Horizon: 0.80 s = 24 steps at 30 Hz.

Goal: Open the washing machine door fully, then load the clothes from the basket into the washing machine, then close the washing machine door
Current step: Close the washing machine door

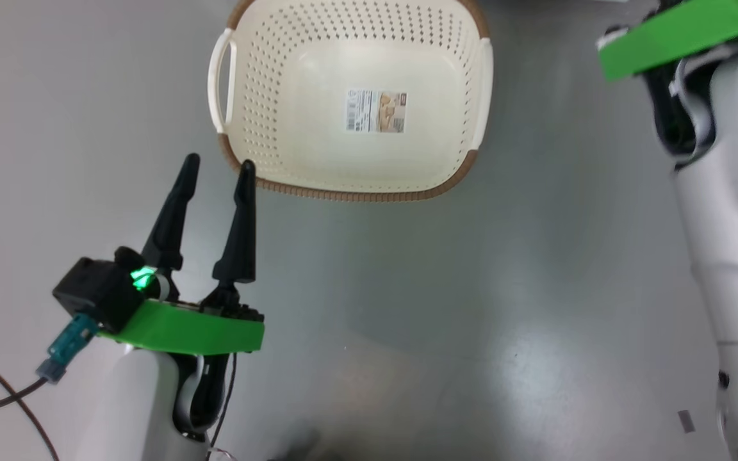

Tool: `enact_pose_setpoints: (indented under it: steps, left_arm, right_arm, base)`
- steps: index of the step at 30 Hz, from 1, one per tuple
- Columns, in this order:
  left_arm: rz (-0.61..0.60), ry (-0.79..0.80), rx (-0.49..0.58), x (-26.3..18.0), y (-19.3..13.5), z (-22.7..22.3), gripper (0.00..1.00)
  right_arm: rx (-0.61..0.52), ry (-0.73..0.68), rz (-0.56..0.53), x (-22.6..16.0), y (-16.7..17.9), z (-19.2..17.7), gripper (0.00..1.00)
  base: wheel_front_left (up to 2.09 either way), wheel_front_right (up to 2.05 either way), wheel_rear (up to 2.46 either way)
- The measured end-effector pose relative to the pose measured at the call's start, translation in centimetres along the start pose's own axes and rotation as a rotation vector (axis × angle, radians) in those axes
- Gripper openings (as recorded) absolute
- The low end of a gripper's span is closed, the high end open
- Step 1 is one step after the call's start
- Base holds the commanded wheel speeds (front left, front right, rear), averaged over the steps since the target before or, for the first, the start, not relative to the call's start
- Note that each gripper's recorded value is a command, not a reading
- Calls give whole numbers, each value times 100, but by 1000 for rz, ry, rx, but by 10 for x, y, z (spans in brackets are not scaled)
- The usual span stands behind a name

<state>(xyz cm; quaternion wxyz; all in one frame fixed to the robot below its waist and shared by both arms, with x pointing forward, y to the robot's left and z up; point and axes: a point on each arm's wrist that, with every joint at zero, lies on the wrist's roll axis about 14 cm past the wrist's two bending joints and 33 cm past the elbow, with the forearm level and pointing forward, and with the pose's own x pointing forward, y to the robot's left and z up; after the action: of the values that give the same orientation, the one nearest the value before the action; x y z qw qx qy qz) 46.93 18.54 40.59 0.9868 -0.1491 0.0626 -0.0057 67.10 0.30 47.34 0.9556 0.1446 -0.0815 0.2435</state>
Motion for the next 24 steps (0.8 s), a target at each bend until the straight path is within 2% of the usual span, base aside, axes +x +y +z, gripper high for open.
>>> enact_pose_setpoints:
  steps: [15,17,18,19,24]
  left_arm:
    - [-15,-87,26,-19,-12,36,100]
    - [-17,-95,26,-22,-14,40,100]
    - [-17,-99,26,-24,-14,41,100]
    - [-15,-104,27,-26,-14,43,100]
    - [-3,-133,24,-37,-13,54,100]
  right_arm:
    - [-25,62,10,-68,24,23,2]
    - [-22,60,-4,-76,24,28,43]
    - [-20,58,-14,-81,24,32,96]
    - [-21,54,-24,-85,23,35,100]
    - [-29,54,-71,-110,17,49,100]
  base:
    - [0,0,0]
    - [0,0,0]
    - [0,0,0]
    - [0,0,0]
    - [0,0,0]
